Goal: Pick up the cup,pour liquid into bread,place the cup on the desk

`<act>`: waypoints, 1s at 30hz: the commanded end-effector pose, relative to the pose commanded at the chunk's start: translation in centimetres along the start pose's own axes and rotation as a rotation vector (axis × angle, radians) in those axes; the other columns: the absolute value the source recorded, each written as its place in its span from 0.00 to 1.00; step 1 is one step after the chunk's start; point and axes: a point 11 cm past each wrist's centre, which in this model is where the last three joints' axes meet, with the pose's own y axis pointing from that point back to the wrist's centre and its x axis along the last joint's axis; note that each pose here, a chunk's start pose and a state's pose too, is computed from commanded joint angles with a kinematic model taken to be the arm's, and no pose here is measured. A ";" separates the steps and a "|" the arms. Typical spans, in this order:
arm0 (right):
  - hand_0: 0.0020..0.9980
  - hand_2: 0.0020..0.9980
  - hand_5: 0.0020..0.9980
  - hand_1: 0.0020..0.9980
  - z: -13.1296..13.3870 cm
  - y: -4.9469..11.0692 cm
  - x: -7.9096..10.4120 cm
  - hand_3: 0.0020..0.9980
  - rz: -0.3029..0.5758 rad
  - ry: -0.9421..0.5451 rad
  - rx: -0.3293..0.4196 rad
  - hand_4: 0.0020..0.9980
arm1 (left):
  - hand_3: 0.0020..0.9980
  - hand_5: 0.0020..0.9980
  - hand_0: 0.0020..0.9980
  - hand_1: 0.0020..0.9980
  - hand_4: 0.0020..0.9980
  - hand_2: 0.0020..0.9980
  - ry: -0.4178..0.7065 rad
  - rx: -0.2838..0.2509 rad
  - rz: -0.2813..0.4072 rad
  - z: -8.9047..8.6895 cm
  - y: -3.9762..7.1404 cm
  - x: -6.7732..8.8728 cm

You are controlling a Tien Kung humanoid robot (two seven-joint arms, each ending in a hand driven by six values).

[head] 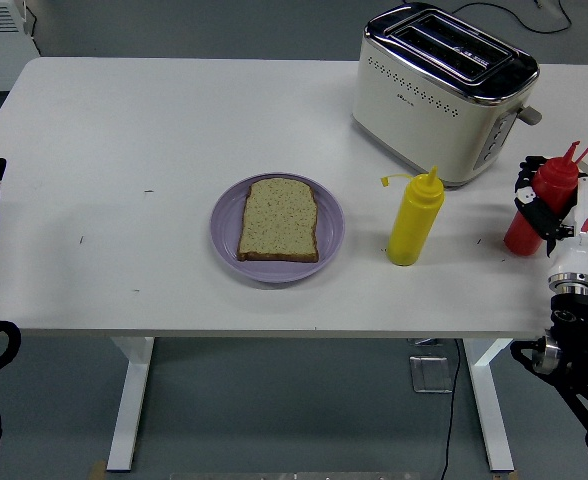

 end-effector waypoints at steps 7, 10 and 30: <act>0.76 0.67 0.14 0.66 0.1 0.7 0.6 0.74 -0.003 0.026 0.006 0.66 | 0.69 1.00 0.79 0.74 0.51 0.74 0.000 -0.003 -0.002 0.1 0.0 -0.1; 0.76 0.67 0.14 0.66 0.1 0.8 0.8 0.74 -0.002 0.035 0.010 0.66 | 0.69 1.00 0.79 0.74 0.51 0.74 -0.001 -0.002 -0.002 0.1 0.0 -0.1; 0.94 0.96 0.11 0.85 0.3 2.9 2.8 1.00 0.007 -0.031 -0.045 0.84 | 0.69 1.00 0.79 0.74 0.51 0.74 -0.002 -0.005 -0.007 0.2 -0.1 -0.2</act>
